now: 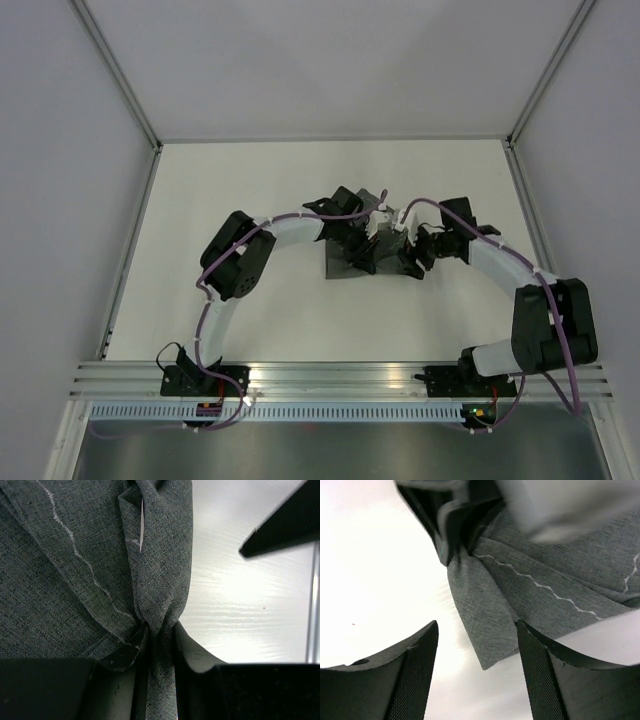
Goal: Fold the napkin, place the utensils inside, and roll it up
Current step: Roll the napkin with the utensil
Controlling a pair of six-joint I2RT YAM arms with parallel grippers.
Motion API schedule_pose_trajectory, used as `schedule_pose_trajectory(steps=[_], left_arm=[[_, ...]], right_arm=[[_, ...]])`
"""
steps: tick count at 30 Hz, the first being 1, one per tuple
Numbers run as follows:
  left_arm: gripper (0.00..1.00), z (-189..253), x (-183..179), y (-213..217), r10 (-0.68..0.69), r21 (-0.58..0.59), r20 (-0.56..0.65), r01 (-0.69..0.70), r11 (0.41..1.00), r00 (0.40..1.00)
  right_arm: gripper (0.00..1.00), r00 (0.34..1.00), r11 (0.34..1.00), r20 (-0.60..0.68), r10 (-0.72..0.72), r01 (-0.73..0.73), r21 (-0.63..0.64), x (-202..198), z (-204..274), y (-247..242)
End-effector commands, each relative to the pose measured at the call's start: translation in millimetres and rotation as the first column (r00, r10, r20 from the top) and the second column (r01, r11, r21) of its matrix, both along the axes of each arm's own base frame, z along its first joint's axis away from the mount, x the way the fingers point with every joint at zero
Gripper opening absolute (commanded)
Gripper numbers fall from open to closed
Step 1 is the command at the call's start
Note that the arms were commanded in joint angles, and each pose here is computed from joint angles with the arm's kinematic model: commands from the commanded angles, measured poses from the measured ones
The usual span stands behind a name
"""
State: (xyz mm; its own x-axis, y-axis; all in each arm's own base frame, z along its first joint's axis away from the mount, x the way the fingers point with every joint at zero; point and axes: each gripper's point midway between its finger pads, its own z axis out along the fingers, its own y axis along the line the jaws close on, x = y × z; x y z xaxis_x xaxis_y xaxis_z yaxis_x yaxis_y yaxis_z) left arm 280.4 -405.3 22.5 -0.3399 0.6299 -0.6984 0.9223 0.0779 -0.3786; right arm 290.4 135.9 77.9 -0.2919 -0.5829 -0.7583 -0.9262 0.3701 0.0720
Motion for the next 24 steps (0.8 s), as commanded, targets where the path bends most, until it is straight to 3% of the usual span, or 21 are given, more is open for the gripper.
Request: schedule_pose_trajectory(steps=[1,3,7,24], left_arm=[[0.03,-60.1,-72.0,45.8,0.044,0.26,-0.362,0.055,0.964,0.931],[0.02,-57.6,-71.7,42.1,0.043,0.252,-0.381,0.06,0.966,0.924],[0.02,-47.5,-64.8,31.5,0.041,0.234,-0.395,0.057,0.97,0.918],[0.02,-42.8,-58.5,24.2,0.072,0.253,-0.418,0.039,0.967,0.906]], right_arm=[[0.7,0.954,0.995,0.29,0.07,-0.046,-0.088,15.4,2.8,17.5],[0.71,0.924,0.993,0.373,0.077,-0.036,-0.116,17.1,4.9,26.2],[0.71,0.9,0.981,0.422,0.108,-0.028,-0.193,7.9,-8.6,42.0],[0.65,0.92,0.949,0.307,0.242,-0.158,-0.275,-27.9,-40.1,58.9]])
